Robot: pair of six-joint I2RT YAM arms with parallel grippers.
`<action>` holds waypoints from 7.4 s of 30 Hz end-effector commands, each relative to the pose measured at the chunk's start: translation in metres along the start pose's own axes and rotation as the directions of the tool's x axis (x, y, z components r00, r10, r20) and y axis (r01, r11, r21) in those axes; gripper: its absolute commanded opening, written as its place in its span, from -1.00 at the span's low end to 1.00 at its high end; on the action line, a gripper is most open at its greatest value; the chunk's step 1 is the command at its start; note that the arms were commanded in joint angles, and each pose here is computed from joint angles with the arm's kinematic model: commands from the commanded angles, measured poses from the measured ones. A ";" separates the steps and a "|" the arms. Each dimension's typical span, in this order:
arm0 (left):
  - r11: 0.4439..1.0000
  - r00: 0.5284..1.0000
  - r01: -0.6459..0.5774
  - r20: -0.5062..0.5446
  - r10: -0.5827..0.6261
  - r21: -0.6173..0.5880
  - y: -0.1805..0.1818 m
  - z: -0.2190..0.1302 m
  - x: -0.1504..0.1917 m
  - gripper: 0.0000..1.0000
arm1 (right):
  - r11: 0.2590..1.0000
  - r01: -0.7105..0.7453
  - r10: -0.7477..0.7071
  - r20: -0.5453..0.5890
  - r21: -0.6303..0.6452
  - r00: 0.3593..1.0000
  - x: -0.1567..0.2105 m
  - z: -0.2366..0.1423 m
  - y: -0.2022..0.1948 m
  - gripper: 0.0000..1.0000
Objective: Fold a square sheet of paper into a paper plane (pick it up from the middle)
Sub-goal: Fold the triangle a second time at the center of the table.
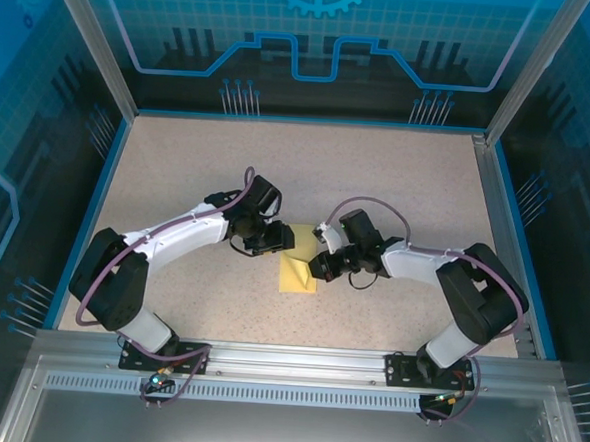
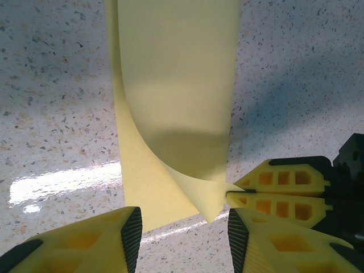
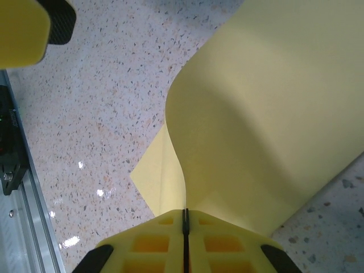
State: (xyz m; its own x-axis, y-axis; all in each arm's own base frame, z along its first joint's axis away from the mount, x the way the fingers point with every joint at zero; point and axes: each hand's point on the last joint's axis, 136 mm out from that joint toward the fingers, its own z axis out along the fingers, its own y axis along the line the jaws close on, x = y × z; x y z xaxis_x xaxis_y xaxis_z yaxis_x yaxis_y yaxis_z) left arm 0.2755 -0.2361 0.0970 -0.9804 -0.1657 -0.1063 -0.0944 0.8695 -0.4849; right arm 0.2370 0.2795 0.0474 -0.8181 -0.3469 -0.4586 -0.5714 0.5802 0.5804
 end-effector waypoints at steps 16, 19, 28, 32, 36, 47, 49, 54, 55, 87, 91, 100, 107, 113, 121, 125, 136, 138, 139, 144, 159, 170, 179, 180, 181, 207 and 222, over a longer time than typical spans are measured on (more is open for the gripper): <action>0.998 0.989 0.047 -0.142 -0.043 0.028 0.003 0.046 0.051 -0.75 | 0.999 -0.007 0.006 -0.026 -0.032 1.000 -0.004 0.000 -0.010 -0.82; 0.999 0.987 0.037 -0.159 -0.039 -0.011 0.008 0.054 0.056 -0.78 | 0.999 -0.013 0.012 -0.029 -0.031 1.000 -0.003 0.000 -0.011 -0.82; 0.995 0.985 0.038 -0.166 -0.053 -0.090 0.028 0.065 0.066 -0.82 | 1.000 -0.010 0.010 -0.029 -0.004 1.000 -0.005 -0.003 -0.017 -0.82; 0.994 0.985 0.035 -0.164 -0.052 -0.101 0.032 0.065 0.068 -0.80 | 1.000 -0.004 0.004 -0.040 0.001 0.999 -0.006 -0.004 -0.018 -0.82; 0.993 0.983 0.039 -0.173 -0.058 -0.113 0.035 0.069 0.070 -0.80 | 1.000 0.008 -0.007 -0.055 0.011 0.998 -0.007 -0.003 -0.020 -0.82; 0.988 0.984 0.035 -0.170 -0.060 -0.148 0.044 0.071 0.072 -0.79 | 0.998 0.039 -0.034 -0.127 0.038 0.991 -0.001 -0.002 -0.026 -0.82; 0.989 0.984 0.031 -0.170 -0.056 -0.146 0.043 0.071 0.072 -0.79 | 0.997 0.059 -0.052 -0.125 0.053 0.991 -0.011 -0.004 -0.027 -0.81; 0.988 0.984 0.027 -0.167 -0.052 -0.149 0.042 0.071 0.071 -0.79 | 0.995 0.077 -0.066 -0.145 0.070 0.987 -0.013 -0.003 -0.031 -0.81; 0.988 0.984 0.026 -0.169 -0.052 -0.151 0.042 0.071 0.072 -0.79 | 0.994 0.081 -0.069 -0.146 0.074 0.987 -0.014 -0.003 -0.031 -0.81; 0.988 0.986 -0.007 -0.167 -0.019 -0.157 0.037 0.068 0.072 -0.77 | 0.989 0.094 -0.071 -0.187 0.118 0.980 -0.011 0.009 -0.046 -0.80; 0.988 0.986 -0.011 -0.164 -0.014 -0.152 0.035 0.067 0.071 -0.77 | 0.988 0.091 -0.066 -0.193 0.128 0.979 -0.009 0.010 -0.049 -0.80; 0.987 0.986 -0.015 -0.166 -0.012 -0.158 0.035 0.067 0.072 -0.77 | 0.989 0.095 -0.073 -0.187 0.114 0.980 -0.010 0.010 -0.046 -0.79; 0.985 0.986 -0.016 -0.169 -0.013 -0.169 0.038 0.069 0.073 -0.77 | 0.989 0.108 -0.089 -0.173 0.105 0.981 -0.016 0.009 -0.043 -0.80; 0.983 0.985 -0.015 -0.173 -0.017 -0.181 0.040 0.070 0.074 -0.77 | 0.989 0.112 -0.095 -0.169 0.093 0.981 -0.018 0.009 -0.042 -0.80; 0.982 0.985 -0.021 -0.172 -0.012 -0.188 0.040 0.069 0.074 -0.77 | 0.988 0.106 -0.082 -0.200 0.111 0.976 -0.012 0.014 -0.050 -0.80; 0.983 0.985 -0.024 -0.170 -0.007 -0.185 0.038 0.068 0.074 -0.77 | 0.989 0.099 -0.075 -0.202 0.111 0.976 -0.009 0.014 -0.050 -0.80; 0.989 0.991 -0.034 -0.131 0.016 -0.143 0.022 0.055 0.065 -0.74 | 0.988 0.080 -0.052 -0.204 0.133 0.978 -0.004 0.012 -0.052 -0.80; 0.989 0.992 -0.035 -0.121 0.018 -0.142 0.019 0.052 0.063 -0.73 | 0.988 0.080 -0.052 -0.203 0.132 0.978 -0.003 0.012 -0.052 -0.80; 0.990 0.993 -0.035 -0.120 0.019 -0.136 0.018 0.051 0.062 -0.73 | 0.988 0.080 -0.052 -0.202 0.131 0.978 -0.003 0.012 -0.052 -0.80; 0.991 0.993 -0.035 -0.117 0.020 -0.129 0.014 0.052 0.060 -0.73 | 0.987 0.086 -0.059 -0.192 0.133 0.980 -0.004 0.011 -0.051 -0.81; 0.982 0.989 -0.028 -0.151 0.000 -0.187 0.033 0.066 0.069 -0.76 | 0.987 0.086 -0.061 -0.179 0.137 0.982 -0.004 0.009 -0.050 -0.82; 0.999 0.999 0.002 -0.037 -0.004 -0.055 0.002 0.045 0.053 -0.72 | 0.987 0.076 -0.048 -0.186 0.144 0.981 -0.001 0.009 -0.052 -0.82; 0.947 0.987 0.142 0.037 -0.159 0.287 -0.030 0.036 0.015 -0.65 | 0.987 0.069 -0.041 -0.185 0.145 0.982 0.000 0.009 -0.051 -0.82; 0.939 0.985 0.154 0.031 -0.172 0.307 -0.030 0.037 0.013 -0.64 | 0.987 0.069 -0.041 -0.184 0.146 0.982 -0.001 0.009 -0.051 -0.82; 0.931 0.982 0.168 0.028 -0.187 0.324 -0.029 0.039 0.011 -0.64 | 0.987 0.068 -0.040 -0.185 0.148 0.982 0.000 0.009 -0.052 -0.82; 0.912 0.963 0.249 0.016 -0.268 0.326 -0.001 0.084 0.006 -0.61 | 0.987 0.060 -0.030 -0.191 0.152 0.981 0.001 0.010 -0.054 -0.82; 0.935 0.954 0.297 -0.024 -0.298 0.196 0.041 0.111 0.032 -0.62 | 0.988 0.054 -0.031 -0.161 0.142 0.986 -0.008 0.004 -0.046 -0.67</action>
State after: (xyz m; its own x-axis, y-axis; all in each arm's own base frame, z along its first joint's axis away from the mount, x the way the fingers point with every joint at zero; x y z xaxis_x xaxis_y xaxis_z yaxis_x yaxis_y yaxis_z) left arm 0.2792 -0.2767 0.0157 -0.9176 -0.3970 0.0194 -0.2768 0.6033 -0.7479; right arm 0.2706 0.2639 0.0148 -0.7856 -0.4988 -0.3662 -0.6187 0.6423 0.4525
